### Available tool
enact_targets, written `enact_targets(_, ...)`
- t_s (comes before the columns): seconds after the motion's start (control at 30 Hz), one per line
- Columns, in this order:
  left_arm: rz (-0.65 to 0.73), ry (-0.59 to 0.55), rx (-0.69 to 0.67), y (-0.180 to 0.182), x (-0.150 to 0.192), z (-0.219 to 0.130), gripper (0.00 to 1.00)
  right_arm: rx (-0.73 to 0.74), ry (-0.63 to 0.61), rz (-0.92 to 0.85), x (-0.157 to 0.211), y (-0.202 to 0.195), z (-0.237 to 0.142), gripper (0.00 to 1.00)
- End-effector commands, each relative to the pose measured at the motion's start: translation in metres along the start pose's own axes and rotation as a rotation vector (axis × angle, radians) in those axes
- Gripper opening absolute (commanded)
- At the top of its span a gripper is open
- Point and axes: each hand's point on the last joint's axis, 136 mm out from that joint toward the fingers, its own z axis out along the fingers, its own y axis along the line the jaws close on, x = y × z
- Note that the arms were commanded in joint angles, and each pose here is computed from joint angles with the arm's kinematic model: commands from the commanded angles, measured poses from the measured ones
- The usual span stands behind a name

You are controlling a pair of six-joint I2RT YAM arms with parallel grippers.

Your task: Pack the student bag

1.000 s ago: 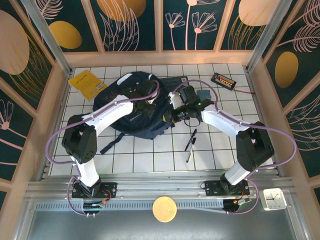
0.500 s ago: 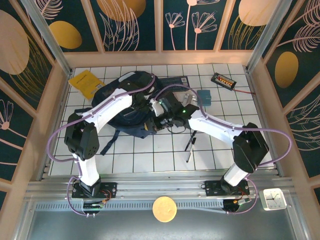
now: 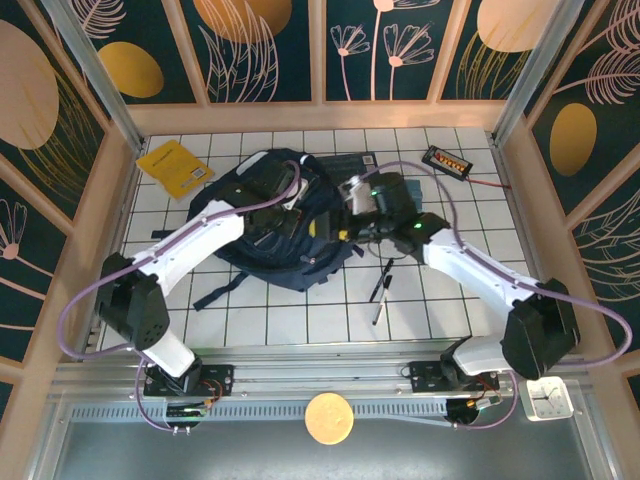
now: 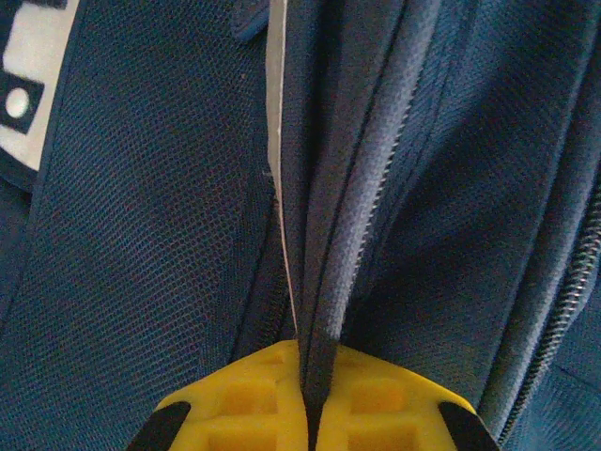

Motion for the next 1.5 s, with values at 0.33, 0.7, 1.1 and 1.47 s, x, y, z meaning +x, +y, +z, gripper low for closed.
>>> enact_targets(0.33, 0.119, -0.125, 0.09, -0.017, -0.021, -0.022, 0.0, 0.041, 0.039, 0.072, -0.014, -0.059, 0.017, 0.78)
enact_targets(0.7, 0.12, -0.142, 0.144, -0.027, -0.024, -0.021, 0.0, -0.058, -0.022, 0.146, -0.016, -0.053, 0.039, 0.75)
enact_targets(1.1, -0.145, -0.324, 0.143, 0.008, -0.021, -0.079, 0.79, -0.218, -0.283, -0.017, -0.09, 0.067, 0.023, 0.0)
enact_targets(1.47, -0.326, -0.211, 0.41, -0.029, 0.044, -0.114, 0.63, -0.247, -0.321, -0.042, -0.123, 0.106, 0.031, 0.0)
